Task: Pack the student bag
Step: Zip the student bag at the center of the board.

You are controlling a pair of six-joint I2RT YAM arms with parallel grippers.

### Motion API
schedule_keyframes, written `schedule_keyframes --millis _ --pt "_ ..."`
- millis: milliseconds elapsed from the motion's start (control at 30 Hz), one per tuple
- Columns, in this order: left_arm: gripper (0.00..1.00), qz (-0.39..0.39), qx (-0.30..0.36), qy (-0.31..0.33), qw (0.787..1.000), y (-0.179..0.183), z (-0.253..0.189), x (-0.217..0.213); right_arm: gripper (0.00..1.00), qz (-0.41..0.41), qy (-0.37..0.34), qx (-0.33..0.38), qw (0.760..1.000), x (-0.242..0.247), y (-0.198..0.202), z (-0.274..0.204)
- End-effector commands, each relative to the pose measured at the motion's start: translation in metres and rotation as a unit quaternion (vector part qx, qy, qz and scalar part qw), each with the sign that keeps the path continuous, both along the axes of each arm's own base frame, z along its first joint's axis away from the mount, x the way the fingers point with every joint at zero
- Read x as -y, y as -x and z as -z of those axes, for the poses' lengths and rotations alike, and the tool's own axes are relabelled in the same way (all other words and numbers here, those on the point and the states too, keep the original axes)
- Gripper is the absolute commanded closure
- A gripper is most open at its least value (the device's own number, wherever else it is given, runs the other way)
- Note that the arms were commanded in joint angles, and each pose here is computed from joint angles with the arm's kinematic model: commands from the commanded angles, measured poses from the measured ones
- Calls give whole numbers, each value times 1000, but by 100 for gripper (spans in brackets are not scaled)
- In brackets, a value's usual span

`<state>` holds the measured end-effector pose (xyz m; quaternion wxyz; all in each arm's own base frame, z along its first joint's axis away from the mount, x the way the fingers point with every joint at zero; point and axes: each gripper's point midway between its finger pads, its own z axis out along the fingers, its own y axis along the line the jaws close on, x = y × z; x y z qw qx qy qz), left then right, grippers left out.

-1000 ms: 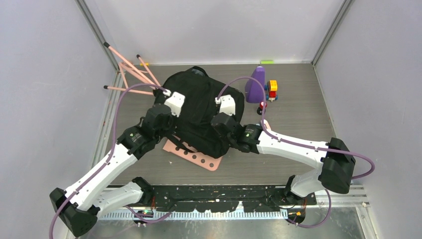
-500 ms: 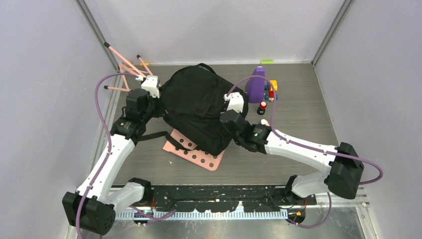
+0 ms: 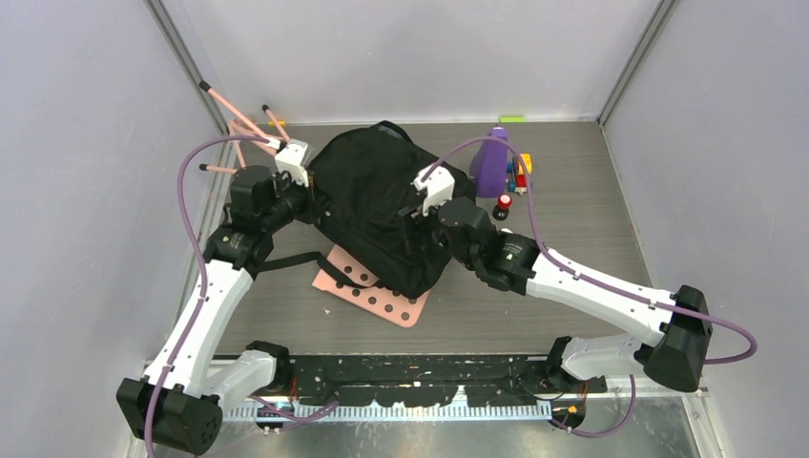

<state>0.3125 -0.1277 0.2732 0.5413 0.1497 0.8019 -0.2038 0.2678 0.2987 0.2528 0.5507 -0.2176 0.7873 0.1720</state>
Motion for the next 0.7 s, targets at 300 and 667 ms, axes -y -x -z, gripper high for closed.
schedule_keyframes --millis 300,667 --pt "100 26 75 50 996 1 -60 11 29 -247 -82 106 960 -147 6 -33" --pt "100 13 83 52 995 -5 -64 9 96 -208 -42 134 968 -176 -24 -9"
